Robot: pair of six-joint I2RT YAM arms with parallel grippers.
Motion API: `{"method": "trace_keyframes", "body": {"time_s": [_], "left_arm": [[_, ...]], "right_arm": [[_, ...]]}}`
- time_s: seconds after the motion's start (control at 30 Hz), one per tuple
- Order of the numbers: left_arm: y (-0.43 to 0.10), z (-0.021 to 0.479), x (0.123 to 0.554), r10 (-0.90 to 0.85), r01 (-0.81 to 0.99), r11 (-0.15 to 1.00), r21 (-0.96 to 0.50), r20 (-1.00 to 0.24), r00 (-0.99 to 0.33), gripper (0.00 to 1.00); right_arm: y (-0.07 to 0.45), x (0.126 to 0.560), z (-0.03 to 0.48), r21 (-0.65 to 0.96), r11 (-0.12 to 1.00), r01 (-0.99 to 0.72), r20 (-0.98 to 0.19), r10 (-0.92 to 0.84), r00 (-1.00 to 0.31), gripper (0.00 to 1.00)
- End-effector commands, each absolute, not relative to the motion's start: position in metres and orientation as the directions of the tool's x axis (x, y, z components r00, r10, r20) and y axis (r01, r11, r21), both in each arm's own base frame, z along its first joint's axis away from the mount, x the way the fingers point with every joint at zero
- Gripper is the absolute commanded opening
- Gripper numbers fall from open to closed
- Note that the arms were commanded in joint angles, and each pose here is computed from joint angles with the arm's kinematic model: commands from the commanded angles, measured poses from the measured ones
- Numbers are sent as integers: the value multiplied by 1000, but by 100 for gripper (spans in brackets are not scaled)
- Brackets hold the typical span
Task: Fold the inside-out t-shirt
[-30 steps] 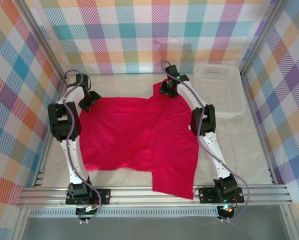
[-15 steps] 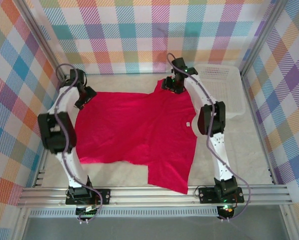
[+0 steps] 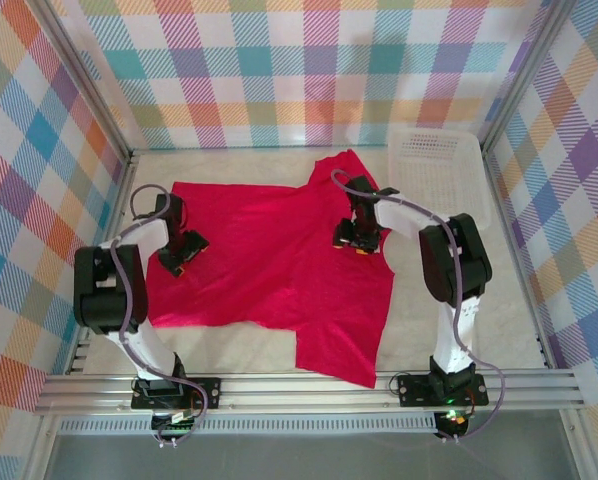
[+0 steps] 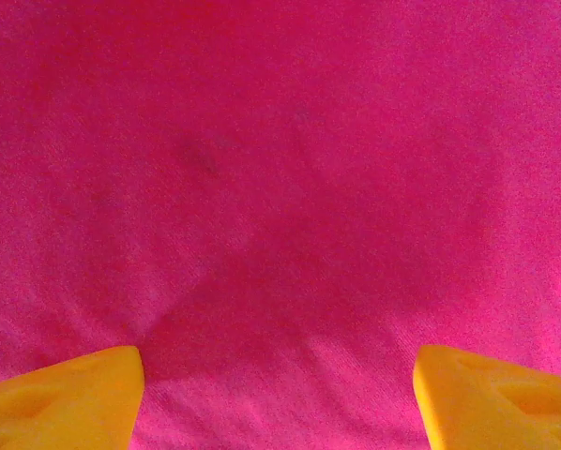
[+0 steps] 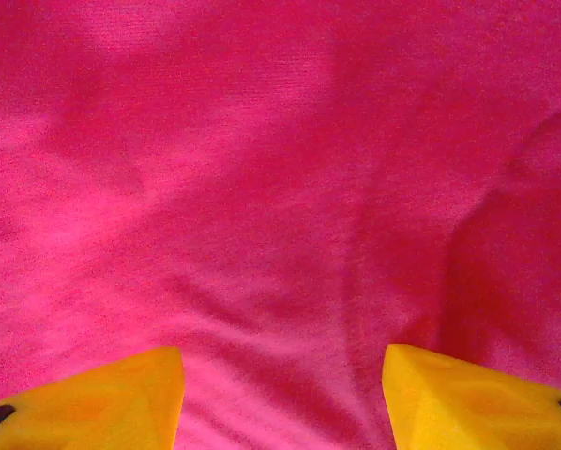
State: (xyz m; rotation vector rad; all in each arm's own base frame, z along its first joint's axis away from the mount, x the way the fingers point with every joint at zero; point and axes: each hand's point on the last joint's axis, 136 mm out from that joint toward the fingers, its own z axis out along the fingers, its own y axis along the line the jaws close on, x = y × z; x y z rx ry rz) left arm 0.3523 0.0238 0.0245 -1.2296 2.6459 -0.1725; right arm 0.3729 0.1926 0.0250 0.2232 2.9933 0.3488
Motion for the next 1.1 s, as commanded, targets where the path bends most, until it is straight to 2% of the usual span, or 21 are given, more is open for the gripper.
{"method": "trace_keyframes", "body": {"time_s": [0.0, 0.23, 0.33, 0.43, 0.53, 0.63, 0.87, 1.07], "left_arm": [[61, 29, 363, -807, -789, 588, -181, -202, -555, 76], [83, 29, 360, -839, -826, 538, -169, -201, -505, 76], [85, 46, 359, -838, -828, 534, -174, -239, -490, 75], [83, 78, 364, -810, -811, 558, -179, -330, -484, 75], [60, 107, 384, -758, -746, 626, -226, -400, -515, 76], [34, 118, 414, -715, -676, 687, -268, -413, -563, 76], [5, 71, 494, -709, -643, 706, -298, -283, -646, 74], [3, 24, 532, -707, -656, 707, -265, -215, -674, 74]], "right_arm": [[171, 371, 7, 185, 961, 204, -92, 224, -970, 58], [129, 352, -7, 106, 946, 307, -39, 313, -949, 58], [142, 360, 14, 165, 942, 291, -52, 303, -952, 58], [172, 372, 48, 257, 941, 219, -107, 253, -962, 59], [194, 388, 73, 304, 941, 149, -163, 205, -965, 60], [194, 408, 74, 268, 953, 140, -186, 194, -963, 60], [193, 492, 56, 181, 977, 112, -267, 158, -951, 61], [208, 532, 22, 184, 977, 109, -210, 147, -967, 60]]}}
